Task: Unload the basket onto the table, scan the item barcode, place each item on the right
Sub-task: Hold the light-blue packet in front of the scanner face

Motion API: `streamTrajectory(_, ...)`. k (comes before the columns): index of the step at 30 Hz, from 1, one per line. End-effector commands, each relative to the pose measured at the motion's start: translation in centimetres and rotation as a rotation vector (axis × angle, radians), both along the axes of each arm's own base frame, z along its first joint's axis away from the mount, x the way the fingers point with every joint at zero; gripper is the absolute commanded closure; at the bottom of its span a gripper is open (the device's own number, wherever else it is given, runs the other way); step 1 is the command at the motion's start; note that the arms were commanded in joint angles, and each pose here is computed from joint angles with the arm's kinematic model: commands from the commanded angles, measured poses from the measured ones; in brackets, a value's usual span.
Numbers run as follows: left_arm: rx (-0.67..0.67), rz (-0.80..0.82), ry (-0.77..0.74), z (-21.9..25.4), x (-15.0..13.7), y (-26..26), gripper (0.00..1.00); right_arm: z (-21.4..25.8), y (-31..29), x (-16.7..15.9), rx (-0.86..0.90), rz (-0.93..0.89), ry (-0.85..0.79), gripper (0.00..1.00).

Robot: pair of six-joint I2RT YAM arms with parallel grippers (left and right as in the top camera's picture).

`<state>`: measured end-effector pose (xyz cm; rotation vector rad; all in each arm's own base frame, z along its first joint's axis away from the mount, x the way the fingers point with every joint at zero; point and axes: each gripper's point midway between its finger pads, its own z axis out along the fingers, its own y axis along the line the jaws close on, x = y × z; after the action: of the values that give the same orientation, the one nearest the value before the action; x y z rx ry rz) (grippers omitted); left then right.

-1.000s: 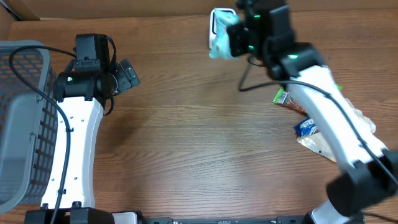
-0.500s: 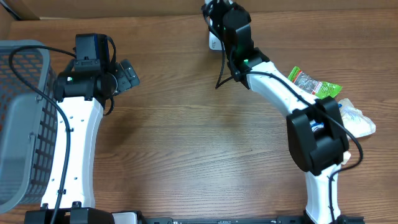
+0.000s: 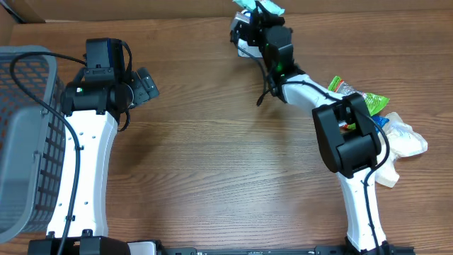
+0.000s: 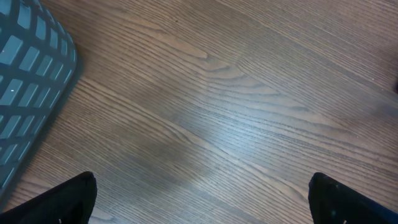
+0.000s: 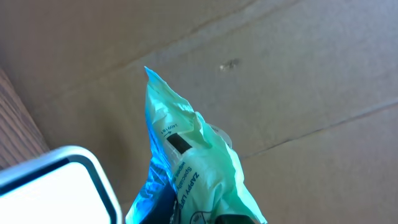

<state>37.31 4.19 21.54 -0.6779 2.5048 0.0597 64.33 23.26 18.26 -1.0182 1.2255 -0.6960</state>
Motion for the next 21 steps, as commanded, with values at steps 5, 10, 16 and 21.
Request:
streamTrajectory(5, 0.001, 0.011, -0.029, 1.0, 0.4, 0.1, 0.0, 2.1, 1.2, -0.3, -0.015, 0.1, -0.059, 0.96)
streamTrajectory(10, 0.001, 0.011, -0.03, 1.0, 0.4, 0.1, 0.0, 2.1, 2.6, -0.9, -0.015, 0.14, -0.06, 0.96)
streamTrajectory(16, 0.001, 0.011, -0.03, 1.0, 0.4, 0.1, 0.0, 2.1, 3.5, -1.2, -0.016, 0.177, -0.061, 0.96)
streamTrajectory(21, 0.001, 0.011, -0.029, 1.0, 0.4, 0.1, 0.0, 1.9, 3.6, -1.3, -0.019, 0.184, -0.053, 0.96)
